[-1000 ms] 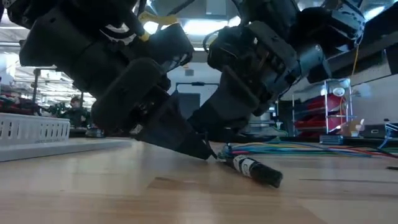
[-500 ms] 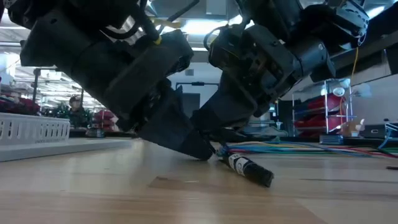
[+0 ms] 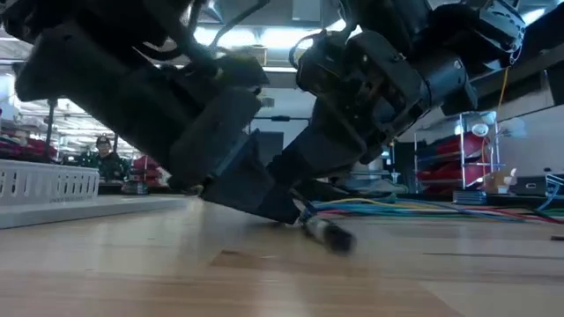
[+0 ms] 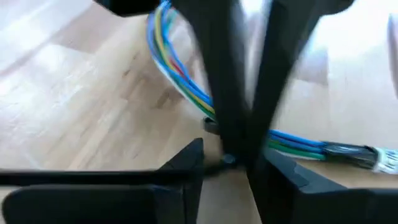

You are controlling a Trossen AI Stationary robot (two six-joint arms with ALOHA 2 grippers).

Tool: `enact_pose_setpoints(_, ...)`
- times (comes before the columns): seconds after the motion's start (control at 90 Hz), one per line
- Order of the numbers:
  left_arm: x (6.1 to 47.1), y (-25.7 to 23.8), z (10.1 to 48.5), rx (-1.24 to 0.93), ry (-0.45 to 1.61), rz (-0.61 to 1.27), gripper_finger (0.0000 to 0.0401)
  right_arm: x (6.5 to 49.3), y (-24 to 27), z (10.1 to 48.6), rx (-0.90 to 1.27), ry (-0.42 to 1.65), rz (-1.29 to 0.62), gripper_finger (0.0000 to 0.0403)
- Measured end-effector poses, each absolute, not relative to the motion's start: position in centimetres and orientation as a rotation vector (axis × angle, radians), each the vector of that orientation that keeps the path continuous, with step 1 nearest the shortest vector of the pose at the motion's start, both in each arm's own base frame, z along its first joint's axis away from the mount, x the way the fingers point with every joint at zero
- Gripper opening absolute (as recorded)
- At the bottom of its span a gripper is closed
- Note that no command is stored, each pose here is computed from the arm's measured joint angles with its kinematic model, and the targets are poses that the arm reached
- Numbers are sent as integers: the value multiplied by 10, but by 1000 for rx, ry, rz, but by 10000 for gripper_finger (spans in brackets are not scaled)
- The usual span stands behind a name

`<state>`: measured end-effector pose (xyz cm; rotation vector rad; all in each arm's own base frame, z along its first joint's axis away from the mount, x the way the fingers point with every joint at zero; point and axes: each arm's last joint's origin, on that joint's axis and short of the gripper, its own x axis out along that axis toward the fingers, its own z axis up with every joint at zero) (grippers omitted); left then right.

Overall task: Ziptie cables
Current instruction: Wrap the black zip tie around the cable wires to form a loop

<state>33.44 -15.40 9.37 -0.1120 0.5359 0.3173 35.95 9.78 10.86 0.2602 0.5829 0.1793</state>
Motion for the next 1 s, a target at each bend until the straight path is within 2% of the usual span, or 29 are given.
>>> enact_pose_setpoints(0.389, 331, -157, 96, -47, 564, 296, 88, 343, 88, 132, 192, 548, 53, 0)
enact_pose_setpoints(0.667, 327, -154, 119, -38, 550, 320, 88, 326, 83, 116, 201, 575, 15, 0)
enact_pose_setpoints(1.0, 332, -135, 119, 69, 567, 390, 88, 319, 82, 118, 214, 543, 65, 0)
